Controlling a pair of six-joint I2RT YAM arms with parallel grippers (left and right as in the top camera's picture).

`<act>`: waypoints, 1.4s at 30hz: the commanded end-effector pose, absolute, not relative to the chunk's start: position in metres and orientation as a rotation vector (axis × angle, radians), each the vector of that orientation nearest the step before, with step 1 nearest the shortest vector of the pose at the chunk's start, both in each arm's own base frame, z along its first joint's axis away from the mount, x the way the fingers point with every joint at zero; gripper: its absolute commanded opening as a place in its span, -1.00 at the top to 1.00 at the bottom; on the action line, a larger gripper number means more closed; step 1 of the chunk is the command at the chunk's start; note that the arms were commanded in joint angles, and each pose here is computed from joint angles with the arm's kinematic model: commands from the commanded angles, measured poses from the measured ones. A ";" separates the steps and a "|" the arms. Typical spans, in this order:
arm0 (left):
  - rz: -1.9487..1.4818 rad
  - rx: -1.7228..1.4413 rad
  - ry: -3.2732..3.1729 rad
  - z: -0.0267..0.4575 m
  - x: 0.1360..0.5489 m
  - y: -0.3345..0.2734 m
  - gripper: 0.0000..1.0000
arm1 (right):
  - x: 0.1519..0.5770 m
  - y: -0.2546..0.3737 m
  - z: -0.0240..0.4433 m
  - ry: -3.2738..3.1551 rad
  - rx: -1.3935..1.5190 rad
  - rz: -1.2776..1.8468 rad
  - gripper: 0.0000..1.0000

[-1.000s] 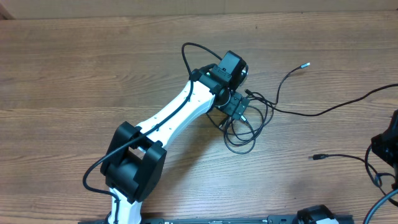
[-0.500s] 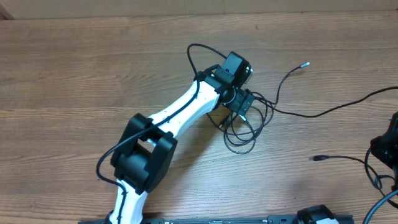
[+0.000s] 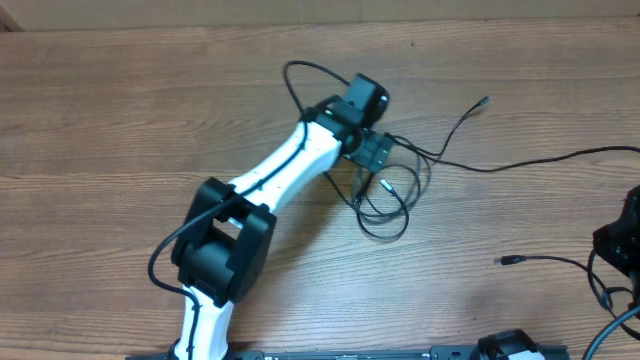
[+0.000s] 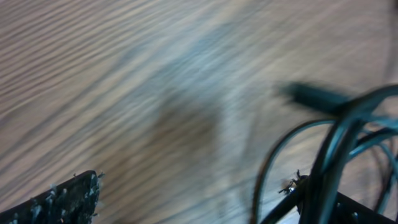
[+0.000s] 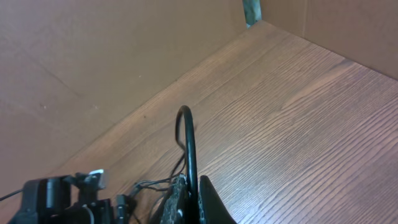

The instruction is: Untangle cables

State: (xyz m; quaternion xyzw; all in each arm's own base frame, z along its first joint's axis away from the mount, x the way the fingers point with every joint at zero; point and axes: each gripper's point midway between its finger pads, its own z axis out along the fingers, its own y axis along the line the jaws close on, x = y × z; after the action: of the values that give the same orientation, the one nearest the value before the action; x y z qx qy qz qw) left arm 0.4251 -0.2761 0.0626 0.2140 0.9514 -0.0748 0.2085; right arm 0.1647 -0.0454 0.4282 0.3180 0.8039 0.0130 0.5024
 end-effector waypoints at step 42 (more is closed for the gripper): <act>-0.412 0.853 2.317 0.280 0.337 -0.223 -0.99 | 0.297 -0.062 0.335 2.186 1.177 -0.114 0.93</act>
State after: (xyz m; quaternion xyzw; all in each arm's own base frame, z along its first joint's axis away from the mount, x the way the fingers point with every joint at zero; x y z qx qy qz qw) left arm 0.3583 -0.2191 0.2433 0.2801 0.9082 -0.1299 0.2826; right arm 0.2867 -0.0467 0.3521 0.4121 0.8370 -0.0448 0.3572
